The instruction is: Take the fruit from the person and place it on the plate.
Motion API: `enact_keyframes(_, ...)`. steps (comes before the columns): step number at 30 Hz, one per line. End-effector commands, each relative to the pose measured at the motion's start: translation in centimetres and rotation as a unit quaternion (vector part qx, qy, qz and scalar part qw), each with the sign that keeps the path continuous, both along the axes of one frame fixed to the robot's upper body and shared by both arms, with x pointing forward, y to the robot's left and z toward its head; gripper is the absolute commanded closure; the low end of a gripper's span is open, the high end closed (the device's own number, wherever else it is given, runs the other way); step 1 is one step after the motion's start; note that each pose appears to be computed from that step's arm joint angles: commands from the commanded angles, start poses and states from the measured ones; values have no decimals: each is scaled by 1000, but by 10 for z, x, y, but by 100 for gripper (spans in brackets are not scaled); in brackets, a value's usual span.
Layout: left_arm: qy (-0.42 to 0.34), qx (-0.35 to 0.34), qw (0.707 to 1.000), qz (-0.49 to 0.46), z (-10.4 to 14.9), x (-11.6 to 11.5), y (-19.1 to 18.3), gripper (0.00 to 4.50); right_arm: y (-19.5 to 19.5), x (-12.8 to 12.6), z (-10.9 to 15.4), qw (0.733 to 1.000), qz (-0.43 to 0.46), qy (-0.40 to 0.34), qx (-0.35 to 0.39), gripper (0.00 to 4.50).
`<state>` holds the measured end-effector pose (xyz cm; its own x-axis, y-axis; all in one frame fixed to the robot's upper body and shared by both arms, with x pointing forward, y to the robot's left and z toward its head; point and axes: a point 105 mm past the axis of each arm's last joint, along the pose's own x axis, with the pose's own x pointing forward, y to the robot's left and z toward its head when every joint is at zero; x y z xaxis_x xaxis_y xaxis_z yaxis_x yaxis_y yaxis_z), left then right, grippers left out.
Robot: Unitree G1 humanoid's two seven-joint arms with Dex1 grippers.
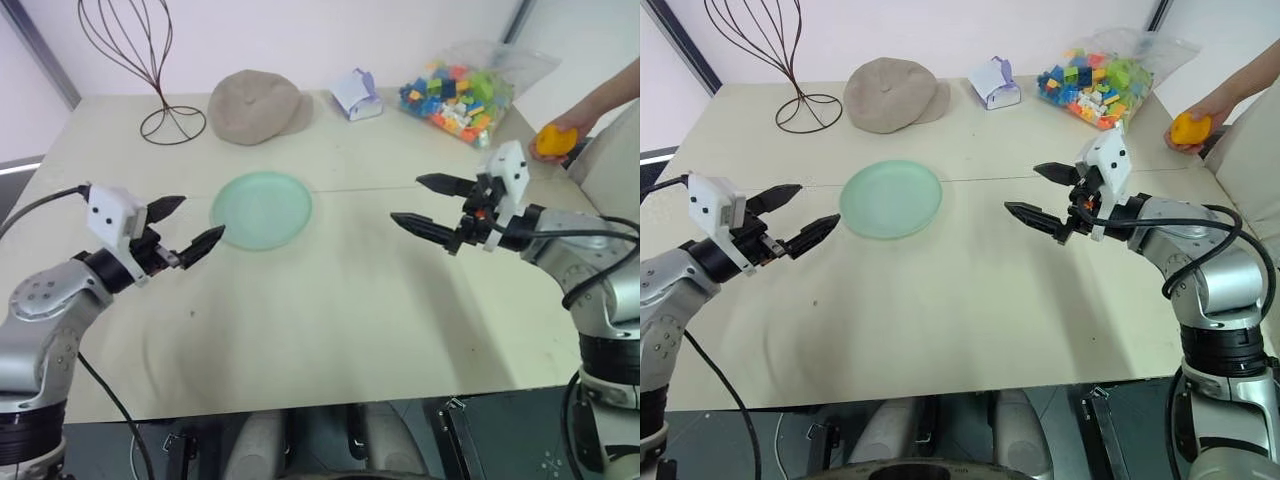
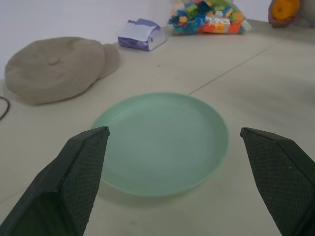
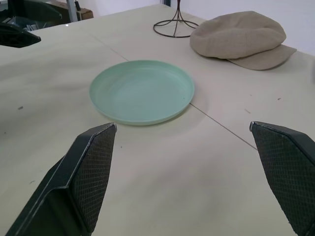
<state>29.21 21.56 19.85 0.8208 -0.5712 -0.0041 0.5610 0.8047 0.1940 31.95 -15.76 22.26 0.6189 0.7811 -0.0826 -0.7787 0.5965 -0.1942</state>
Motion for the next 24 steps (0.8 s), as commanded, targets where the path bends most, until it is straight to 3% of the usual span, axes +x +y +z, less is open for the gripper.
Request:
enact_keyframes(1,-16,11,1000,3,11,-1,3,0,0,-4,17,999,5,-34,-1,6)
enact_keyframes(24,0,20,1000,-11,14,-4,4,0,-5,-7,22,999,-9,-33,14,6)
